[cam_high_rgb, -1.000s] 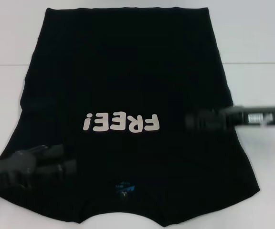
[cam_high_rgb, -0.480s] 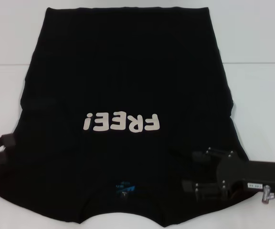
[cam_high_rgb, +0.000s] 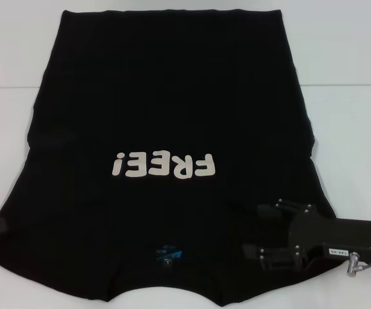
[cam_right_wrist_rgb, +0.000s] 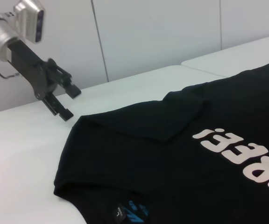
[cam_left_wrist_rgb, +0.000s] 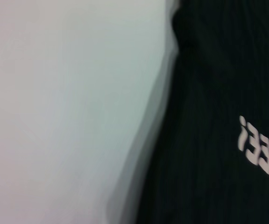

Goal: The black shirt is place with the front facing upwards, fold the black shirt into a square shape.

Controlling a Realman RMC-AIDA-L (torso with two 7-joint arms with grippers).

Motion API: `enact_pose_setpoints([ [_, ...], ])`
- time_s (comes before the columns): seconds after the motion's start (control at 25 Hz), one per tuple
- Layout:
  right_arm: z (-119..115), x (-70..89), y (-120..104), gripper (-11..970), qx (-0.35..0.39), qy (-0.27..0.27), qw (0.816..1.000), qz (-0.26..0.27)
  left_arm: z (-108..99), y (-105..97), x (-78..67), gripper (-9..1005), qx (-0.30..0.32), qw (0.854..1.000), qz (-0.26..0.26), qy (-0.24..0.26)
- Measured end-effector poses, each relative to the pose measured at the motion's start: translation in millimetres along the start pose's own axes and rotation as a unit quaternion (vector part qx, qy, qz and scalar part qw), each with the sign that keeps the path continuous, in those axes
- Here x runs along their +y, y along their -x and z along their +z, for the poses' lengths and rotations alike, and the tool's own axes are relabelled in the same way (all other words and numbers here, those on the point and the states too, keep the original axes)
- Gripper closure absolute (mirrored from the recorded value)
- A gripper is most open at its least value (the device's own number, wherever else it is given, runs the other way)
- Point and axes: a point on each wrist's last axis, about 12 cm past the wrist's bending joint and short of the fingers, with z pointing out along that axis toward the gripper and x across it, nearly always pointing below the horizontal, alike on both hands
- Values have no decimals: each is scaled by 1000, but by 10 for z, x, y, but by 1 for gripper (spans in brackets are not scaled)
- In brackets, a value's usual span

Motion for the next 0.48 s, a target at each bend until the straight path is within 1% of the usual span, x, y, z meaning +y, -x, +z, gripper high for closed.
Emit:
enact_pose_setpoints([
  [0.24,2,20,-9,22,0,6,1000,3,48,76,-5,204,-15,1000,9,19],
  [0.48,-15,36,-29,26,-2,7,1000,8,92,70,23,209,-11,999,6,32],
])
